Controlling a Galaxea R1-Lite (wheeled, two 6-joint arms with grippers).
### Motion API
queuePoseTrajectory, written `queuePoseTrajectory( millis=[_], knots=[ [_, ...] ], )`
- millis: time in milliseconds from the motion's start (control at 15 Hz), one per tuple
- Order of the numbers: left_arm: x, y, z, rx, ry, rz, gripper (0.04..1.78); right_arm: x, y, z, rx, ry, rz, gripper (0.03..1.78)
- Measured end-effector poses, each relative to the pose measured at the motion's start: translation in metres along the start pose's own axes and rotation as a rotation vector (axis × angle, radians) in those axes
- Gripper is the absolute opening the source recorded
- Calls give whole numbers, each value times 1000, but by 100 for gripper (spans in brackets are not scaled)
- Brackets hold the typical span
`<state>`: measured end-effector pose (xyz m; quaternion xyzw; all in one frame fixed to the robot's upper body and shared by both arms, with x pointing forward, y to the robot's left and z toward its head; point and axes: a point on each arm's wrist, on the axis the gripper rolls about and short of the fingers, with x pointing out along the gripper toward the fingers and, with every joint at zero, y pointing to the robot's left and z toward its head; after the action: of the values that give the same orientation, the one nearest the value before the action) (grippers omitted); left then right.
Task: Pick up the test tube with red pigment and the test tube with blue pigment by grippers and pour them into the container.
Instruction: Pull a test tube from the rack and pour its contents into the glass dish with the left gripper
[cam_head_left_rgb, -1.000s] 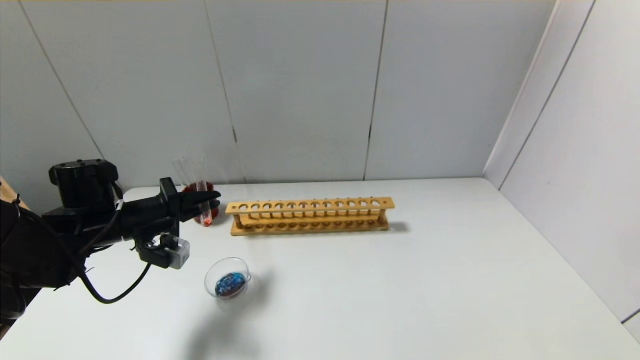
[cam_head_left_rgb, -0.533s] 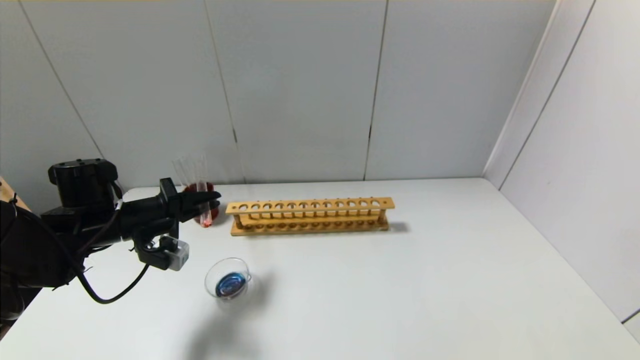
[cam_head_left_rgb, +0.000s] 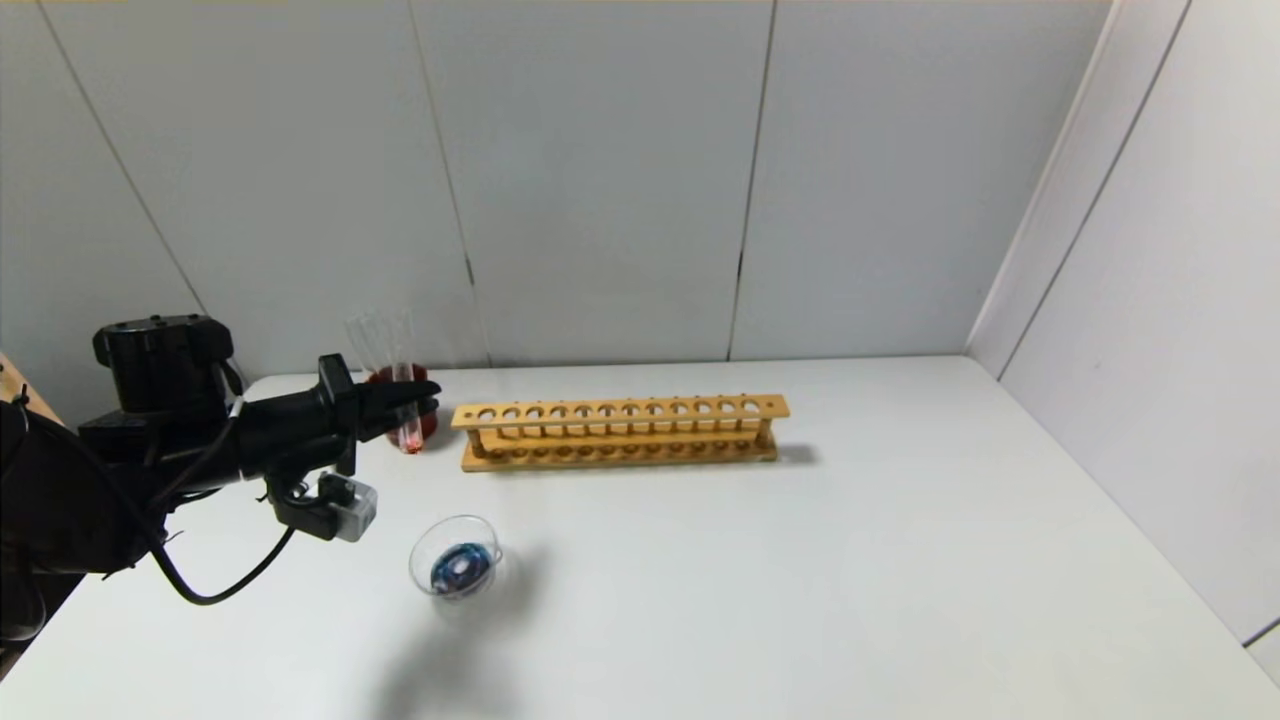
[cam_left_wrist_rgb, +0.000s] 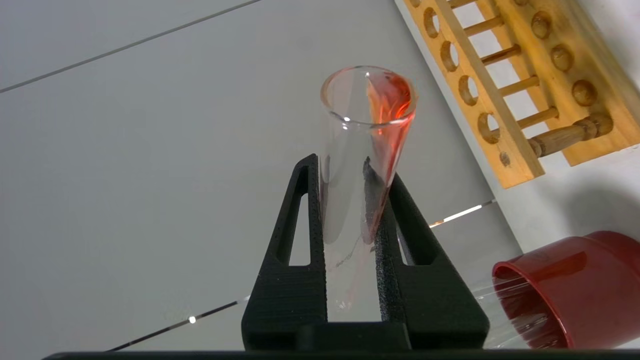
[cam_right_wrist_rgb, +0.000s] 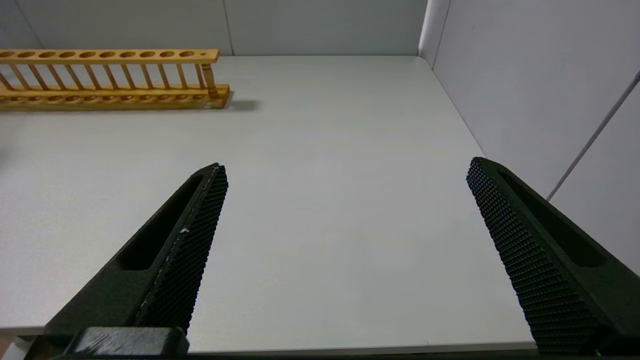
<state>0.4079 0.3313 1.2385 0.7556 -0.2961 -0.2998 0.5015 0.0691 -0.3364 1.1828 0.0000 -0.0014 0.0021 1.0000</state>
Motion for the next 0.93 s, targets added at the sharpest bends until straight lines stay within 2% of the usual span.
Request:
queuePoseTrajectory(
  millis=[933],
  knots=[
    [-2, 8, -2, 87, 8, 13, 32, 0, 0, 0, 0, 0, 0, 175]
  ],
)
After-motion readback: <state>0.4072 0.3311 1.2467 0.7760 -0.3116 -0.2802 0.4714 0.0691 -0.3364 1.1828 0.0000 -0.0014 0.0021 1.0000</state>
